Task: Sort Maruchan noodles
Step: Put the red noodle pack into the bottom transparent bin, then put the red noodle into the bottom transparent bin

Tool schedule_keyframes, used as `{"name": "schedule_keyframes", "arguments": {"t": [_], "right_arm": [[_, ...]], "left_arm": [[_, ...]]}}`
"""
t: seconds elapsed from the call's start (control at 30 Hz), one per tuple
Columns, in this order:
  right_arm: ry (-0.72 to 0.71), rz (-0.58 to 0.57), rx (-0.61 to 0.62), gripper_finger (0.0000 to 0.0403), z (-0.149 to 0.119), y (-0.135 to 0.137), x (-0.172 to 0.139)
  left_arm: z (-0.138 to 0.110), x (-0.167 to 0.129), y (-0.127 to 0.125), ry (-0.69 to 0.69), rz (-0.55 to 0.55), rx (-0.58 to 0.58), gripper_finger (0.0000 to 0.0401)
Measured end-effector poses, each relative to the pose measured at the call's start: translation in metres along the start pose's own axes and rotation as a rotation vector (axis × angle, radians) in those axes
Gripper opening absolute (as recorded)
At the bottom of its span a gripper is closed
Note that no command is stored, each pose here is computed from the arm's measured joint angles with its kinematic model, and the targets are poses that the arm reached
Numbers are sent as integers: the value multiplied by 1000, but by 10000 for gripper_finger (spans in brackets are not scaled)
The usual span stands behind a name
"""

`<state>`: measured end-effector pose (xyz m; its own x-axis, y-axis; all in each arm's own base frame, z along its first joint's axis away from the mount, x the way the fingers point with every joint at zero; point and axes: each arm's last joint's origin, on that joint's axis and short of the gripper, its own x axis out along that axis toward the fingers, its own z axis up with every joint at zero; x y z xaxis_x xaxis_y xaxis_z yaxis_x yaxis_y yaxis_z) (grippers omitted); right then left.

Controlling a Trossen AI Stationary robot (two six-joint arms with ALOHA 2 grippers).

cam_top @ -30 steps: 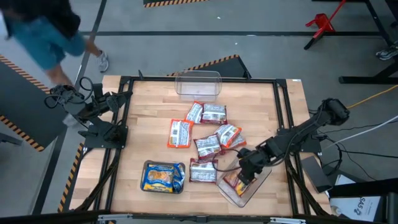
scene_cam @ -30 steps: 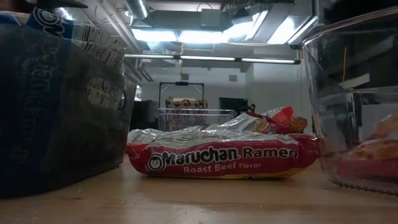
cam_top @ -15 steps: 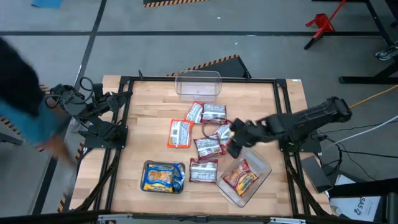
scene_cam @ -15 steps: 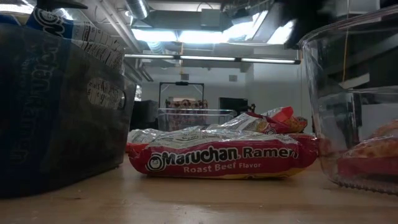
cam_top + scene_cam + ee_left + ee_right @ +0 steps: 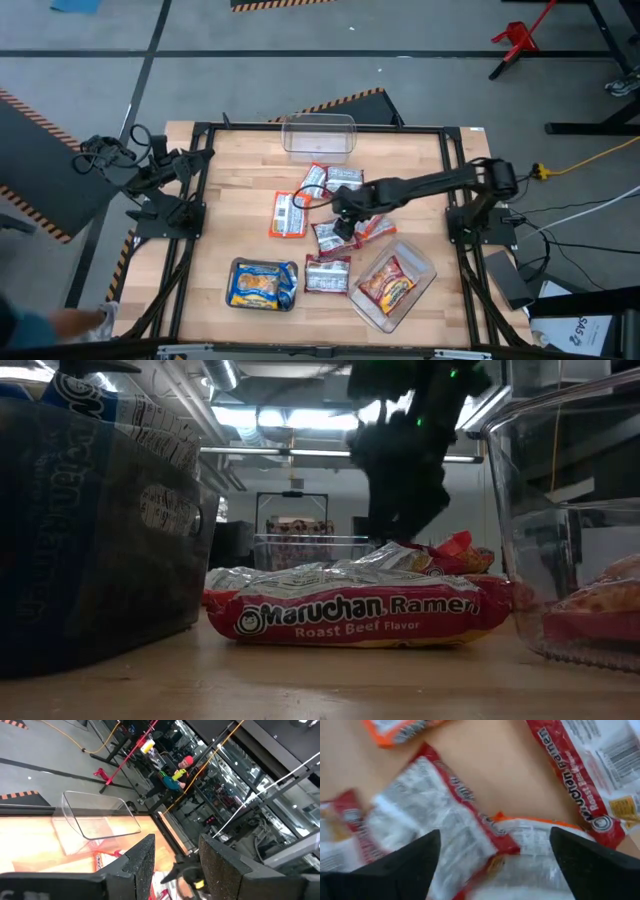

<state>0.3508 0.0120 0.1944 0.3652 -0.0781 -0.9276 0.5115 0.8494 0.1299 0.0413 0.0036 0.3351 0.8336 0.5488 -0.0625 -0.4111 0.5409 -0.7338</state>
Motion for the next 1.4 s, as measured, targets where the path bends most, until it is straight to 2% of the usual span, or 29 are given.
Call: {"name": "schedule_keyframes", "arguments": {"t": [0.1, 0.2, 0.33, 0.57, 0.87, 0.93, 1.07, 1.3, 1.4], "right_arm": [[41, -13, -2, 375, 0, -2, 19], [64, 29, -20, 379, 0, 1, 30], [66, 69, -64, 350, 1, 4, 34], [82, 141, -122, 243, 1, 6, 34], [88, 157, -157, 38, 1, 7, 36], [85, 157, -160, 10, 1, 7, 35], [60, 136, -162, 9, 10, 10, 25], [-7, 142, -228, 1, 41, 25, -21], [-26, 157, -275, 11, 49, 29, -35]], "left_arm": [[0, 0, 0, 1, 0, 3, 147], [0, 0, 0, 9, -3, 8, 147], [-1, 0, 0, 9, -3, 10, 147], [-1, 0, 1, 9, 4, 24, 147], [-1, 0, 2, 12, 6, 31, 147], [-1, 0, 2, 12, 6, 31, 147], [-1, 0, 2, 12, 6, 31, 147], [-2, 0, 2, 13, 6, 33, 147], [-2, 0, 3, 15, 8, 42, 147]]}}
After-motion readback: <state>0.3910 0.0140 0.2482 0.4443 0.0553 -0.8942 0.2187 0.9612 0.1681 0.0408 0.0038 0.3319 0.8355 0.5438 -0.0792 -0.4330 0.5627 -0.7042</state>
